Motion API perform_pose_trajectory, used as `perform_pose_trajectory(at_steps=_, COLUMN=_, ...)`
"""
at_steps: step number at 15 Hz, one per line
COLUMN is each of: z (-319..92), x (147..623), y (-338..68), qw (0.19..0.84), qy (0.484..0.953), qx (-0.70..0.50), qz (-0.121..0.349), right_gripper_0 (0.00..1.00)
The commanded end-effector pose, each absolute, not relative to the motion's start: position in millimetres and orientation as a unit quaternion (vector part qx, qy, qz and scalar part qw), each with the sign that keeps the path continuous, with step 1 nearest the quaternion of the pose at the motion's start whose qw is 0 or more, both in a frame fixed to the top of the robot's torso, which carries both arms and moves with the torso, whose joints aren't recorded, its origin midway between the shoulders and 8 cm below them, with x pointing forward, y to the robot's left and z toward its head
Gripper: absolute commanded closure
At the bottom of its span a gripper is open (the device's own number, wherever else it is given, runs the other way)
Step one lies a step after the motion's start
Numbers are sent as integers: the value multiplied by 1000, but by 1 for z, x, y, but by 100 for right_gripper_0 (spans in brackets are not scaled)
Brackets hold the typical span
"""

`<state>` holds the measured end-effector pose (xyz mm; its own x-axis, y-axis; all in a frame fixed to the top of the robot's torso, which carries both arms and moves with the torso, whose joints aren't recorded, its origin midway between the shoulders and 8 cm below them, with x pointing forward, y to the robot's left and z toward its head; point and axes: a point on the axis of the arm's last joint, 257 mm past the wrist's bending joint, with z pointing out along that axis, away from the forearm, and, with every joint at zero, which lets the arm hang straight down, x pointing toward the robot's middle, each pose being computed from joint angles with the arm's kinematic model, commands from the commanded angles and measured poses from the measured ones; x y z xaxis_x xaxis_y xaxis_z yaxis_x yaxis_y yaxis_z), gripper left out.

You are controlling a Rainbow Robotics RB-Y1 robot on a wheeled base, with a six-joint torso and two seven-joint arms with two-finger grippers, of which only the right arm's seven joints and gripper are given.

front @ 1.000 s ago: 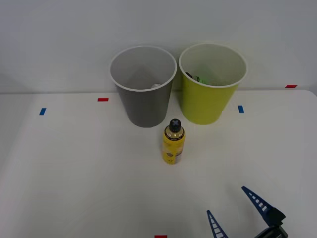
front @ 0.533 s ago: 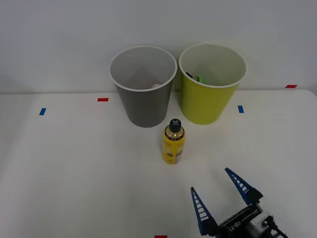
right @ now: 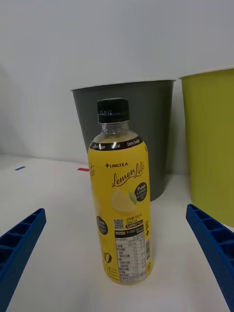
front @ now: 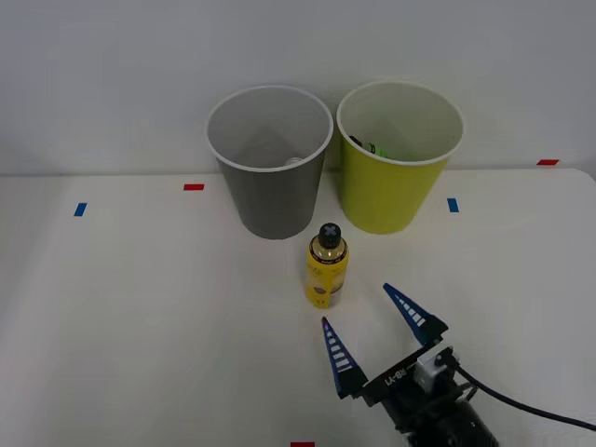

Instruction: Put cans in the gray bin, plastic bottles in the light green bin

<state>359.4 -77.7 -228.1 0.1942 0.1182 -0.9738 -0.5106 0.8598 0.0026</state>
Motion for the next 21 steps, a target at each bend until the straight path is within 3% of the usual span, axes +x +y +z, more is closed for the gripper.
perform_pose_trajectory(at_steps=1, z=-222, x=379, y=-61, qw=750, qy=608, qx=-147, qz=215, right_gripper_0=0)
perform_pose_trajectory(at_steps=7, z=-208, x=422, y=-43, qw=740, qy=627, qx=-121, qz=212, right_gripper_0=0)
perform_pose_trajectory(at_steps=21, z=-214, x=447, y=-33, qw=750, qy=627, qx=-134, qz=162, right_gripper_0=0)
